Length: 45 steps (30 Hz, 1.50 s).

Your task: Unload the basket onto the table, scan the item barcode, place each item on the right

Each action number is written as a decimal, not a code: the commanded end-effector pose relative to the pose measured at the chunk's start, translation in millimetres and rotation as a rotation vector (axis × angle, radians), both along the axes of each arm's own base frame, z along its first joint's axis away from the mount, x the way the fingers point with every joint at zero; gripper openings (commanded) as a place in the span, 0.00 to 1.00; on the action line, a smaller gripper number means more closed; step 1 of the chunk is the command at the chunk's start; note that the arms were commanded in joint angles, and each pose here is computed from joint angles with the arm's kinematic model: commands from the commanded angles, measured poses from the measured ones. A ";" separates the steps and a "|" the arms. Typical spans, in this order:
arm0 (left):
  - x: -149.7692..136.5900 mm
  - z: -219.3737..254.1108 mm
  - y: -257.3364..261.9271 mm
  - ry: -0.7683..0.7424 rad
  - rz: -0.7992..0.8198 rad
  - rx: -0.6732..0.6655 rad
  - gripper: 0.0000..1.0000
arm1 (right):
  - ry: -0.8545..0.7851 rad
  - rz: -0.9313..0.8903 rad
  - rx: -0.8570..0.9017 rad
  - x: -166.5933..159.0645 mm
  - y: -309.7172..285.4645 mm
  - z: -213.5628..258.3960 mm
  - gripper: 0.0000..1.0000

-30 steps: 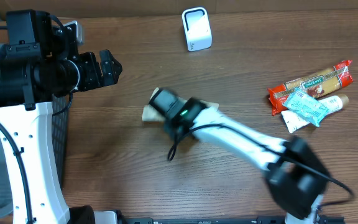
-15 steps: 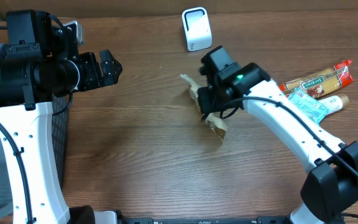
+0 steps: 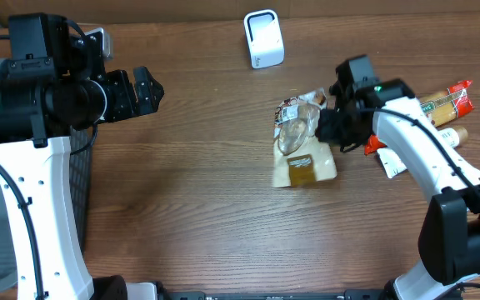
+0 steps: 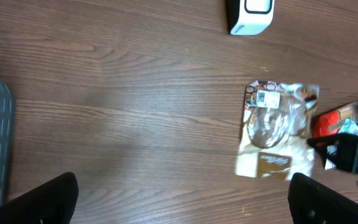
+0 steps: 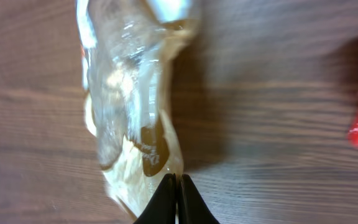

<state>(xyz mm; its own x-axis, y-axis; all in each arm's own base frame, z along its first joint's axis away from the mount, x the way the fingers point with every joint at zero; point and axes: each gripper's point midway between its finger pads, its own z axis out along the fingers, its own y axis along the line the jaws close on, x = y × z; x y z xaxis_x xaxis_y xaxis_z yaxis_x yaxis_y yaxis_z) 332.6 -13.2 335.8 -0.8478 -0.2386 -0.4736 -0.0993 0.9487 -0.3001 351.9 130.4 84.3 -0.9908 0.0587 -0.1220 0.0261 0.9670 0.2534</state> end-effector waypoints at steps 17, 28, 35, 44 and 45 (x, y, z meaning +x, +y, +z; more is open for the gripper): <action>-1.1 8.8 0.1 -0.027 0.012 -0.002 1.00 | 0.160 -0.052 0.266 -35.3 15.5 -30.3 0.89; -1.1 8.8 0.1 -0.027 0.012 -0.002 1.00 | 0.133 -0.079 0.501 -33.0 29.2 -38.3 0.87; -1.1 8.8 0.1 -0.027 0.012 -0.002 1.00 | 0.081 -0.150 0.615 -34.5 38.5 -60.6 0.77; -1.1 8.8 0.1 -0.027 0.012 -0.002 1.00 | -0.013 -0.183 0.652 -25.7 62.0 -67.3 0.69; -1.1 8.8 0.1 -0.027 0.012 -0.002 1.00 | -0.015 -0.187 0.646 -25.2 66.2 -68.4 0.68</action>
